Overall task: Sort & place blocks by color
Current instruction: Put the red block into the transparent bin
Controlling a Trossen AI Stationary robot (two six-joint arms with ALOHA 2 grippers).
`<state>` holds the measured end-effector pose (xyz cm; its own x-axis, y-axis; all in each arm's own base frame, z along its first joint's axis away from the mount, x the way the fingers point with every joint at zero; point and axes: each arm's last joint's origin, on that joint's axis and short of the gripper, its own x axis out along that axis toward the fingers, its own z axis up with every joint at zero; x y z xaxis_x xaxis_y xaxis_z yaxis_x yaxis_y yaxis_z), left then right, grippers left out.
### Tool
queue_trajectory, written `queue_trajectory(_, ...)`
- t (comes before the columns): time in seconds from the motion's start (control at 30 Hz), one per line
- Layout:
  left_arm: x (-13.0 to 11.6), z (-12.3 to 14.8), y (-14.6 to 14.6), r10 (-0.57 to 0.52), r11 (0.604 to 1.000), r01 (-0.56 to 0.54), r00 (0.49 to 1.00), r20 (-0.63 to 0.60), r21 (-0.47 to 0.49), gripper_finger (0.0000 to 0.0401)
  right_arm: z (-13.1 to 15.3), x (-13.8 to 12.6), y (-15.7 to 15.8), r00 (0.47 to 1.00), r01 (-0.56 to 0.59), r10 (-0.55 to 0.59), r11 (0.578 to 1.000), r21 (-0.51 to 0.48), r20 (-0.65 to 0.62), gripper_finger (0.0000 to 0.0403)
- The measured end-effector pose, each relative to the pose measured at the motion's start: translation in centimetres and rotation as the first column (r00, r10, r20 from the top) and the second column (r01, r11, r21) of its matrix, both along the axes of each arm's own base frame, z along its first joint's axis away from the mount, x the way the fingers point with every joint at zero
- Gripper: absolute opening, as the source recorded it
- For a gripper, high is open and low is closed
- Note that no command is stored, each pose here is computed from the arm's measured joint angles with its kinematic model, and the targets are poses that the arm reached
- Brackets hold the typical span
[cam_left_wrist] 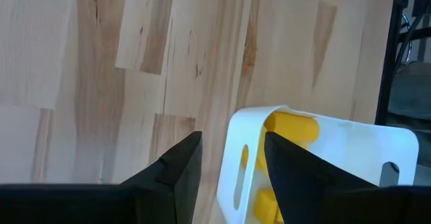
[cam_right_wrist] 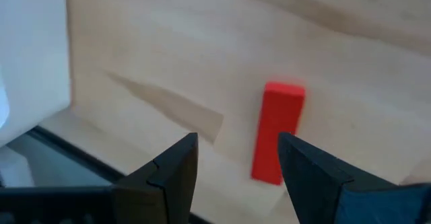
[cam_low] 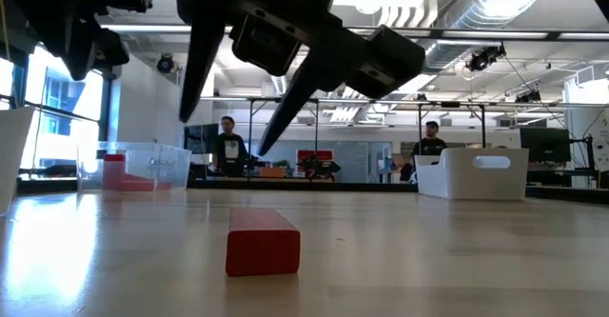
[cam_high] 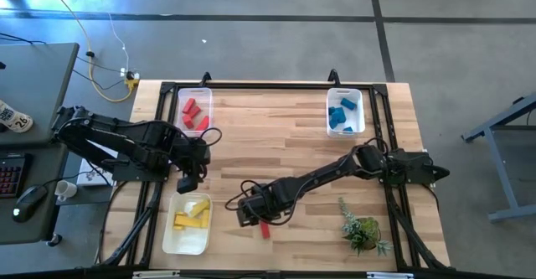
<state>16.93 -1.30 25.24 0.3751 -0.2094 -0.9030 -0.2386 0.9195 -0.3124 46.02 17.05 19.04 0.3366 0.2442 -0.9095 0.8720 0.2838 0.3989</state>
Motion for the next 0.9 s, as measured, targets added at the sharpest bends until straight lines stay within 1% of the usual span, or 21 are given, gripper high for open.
queue_trajectory(0.17,0.0,0.0,0.0,-0.024,1.000,0.024,1.000,0.006,0.014,0.0147,0.2,-0.1,0.8,0.999,0.037,-0.037,0.998,0.045,-0.001,0.0187)
queue_trajectory(0.3,0.0,0.0,0.1,-0.020,0.999,0.019,1.000,0.008,0.039,0.0147,1.0,-0.2,1.5,0.998,0.057,-0.058,0.996,0.062,0.004,0.0187)
queue_trajectory(0.43,0.0,0.0,0.2,-0.004,0.997,0.004,1.000,0.009,0.077,0.0147,1.1,-0.6,1.6,0.998,0.063,-0.063,0.998,0.016,-0.023,0.0187)
queue_trajectory(0.53,0.0,0.0,0.2,0.001,0.996,-0.002,1.000,0.010,0.092,0.0147,0.8,-0.8,1.3,0.998,0.047,-0.048,0.998,-0.038,-0.031,0.0187)
queue_trajectory(0.77,0.0,0.0,0.2,0.001,0.996,-0.002,1.000,0.010,0.093,0.0147,-1.0,0.0,0.8,0.999,0.007,-0.010,0.998,-0.055,-0.046,0.0187)
queue_trajectory(0.9,0.0,0.0,0.2,0.001,0.996,-0.002,1.000,0.010,0.093,0.0147,-1.3,-0.1,0.8,0.998,-0.007,0.003,0.997,-0.072,-0.055,0.0187)
